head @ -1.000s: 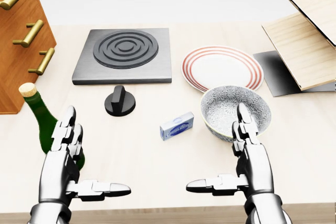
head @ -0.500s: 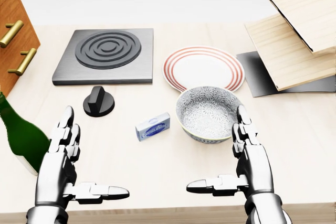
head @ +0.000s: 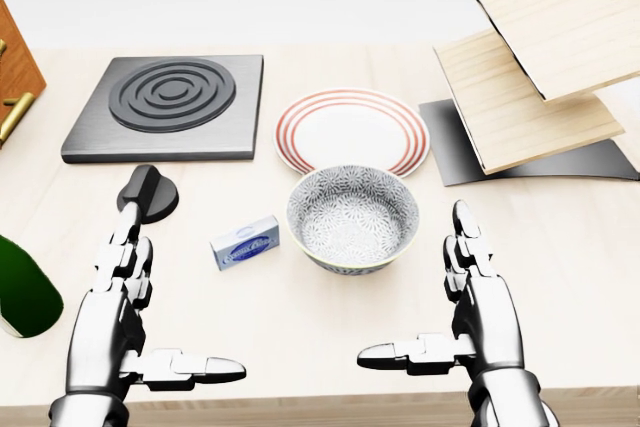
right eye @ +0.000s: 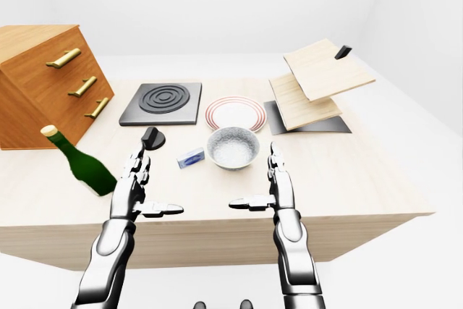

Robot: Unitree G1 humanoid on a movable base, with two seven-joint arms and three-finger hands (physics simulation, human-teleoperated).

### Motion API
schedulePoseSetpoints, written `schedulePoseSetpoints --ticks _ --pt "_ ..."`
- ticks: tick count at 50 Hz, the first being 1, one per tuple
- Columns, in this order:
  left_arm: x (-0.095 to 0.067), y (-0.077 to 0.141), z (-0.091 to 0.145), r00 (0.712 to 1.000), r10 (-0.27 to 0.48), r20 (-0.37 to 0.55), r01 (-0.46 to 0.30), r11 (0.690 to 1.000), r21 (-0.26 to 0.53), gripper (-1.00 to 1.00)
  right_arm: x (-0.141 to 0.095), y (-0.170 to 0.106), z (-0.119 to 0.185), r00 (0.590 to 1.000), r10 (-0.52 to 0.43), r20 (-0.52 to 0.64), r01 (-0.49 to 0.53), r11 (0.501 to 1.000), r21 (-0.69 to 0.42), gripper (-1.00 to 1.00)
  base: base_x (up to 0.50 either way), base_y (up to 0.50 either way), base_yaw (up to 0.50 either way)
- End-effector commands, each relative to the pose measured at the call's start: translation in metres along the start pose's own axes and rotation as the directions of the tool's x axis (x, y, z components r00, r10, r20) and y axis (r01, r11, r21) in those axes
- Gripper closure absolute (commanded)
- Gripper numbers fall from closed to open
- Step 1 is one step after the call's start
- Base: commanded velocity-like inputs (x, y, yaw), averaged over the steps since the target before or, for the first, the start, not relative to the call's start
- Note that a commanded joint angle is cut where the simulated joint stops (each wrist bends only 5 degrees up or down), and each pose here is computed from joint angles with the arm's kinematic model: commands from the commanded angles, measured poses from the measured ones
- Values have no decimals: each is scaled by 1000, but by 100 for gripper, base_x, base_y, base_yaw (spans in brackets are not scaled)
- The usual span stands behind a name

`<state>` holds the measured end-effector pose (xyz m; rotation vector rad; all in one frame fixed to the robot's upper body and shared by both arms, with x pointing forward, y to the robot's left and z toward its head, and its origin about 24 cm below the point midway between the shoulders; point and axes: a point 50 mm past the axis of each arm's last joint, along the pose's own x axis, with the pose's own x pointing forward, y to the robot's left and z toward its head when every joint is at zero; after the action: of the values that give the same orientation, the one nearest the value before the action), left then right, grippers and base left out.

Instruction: Pick up the cream cheese and put it in the bowl.

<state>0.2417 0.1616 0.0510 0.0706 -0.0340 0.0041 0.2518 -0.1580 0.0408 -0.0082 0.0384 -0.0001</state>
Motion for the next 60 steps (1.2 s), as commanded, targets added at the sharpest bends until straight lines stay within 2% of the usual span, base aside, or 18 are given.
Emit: schedulePoseSetpoints --ticks 1,12,14,21,23,28,32,41,47,57,60 --pt "0 1 0 1000 1 0 -1 1000 4 -100 0 -1 1 1000 0 -1 0 1000 -1 -100 0 -19 0" --pt "-1 3 0 1000 4 -2 -4 1000 4 -100 0 0 0 1000 10 -10 -10 1000 5 -100 0 -19 0" --pt "4 8 4 999 40 5 -40 998 48 -100 3 1 7 1000 23 13 -23 1000 -2 -100 0 0 0" --pt "27 13 7 999 31 -23 -29 998 48 -100 23 -2 27 997 -6 83 8 1000 -21 -100 0 0 0" --pt "35 15 17 998 58 16 -59 996 66 -100 28 -1 38 992 -8 122 11 1000 -27 -100 0 0 0" --pt "46 15 20 998 60 21 -60 998 34 -100 33 0 53 984 -15 177 22 999 -36 -100 0 0 0" --pt "44 11 19 999 34 17 -34 999 29 -100 31 -2 58 980 -17 198 24 999 -37 -100 0 0 0" --pt "44 11 23 999 30 36 -31 999 42 -100 29 -1 64 974 -15 226 24 999 -36 -100 5 0 0" --pt "40 11 14 1000 16 -2 -16 999 46 -100 31 -2 52 984 -14 176 21 999 -36 -100 40 0 0" --pt "36 8 13 1000 -6 -3 6 999 45 -100 30 -2 49 986 -23 163 30 999 -43 -100 40 0 0" --pt "35 9 8 1000 4 -11 -3 996 85 -100 29 -2 47 987 -13 159 19 999 -35 -100 0 0 0"
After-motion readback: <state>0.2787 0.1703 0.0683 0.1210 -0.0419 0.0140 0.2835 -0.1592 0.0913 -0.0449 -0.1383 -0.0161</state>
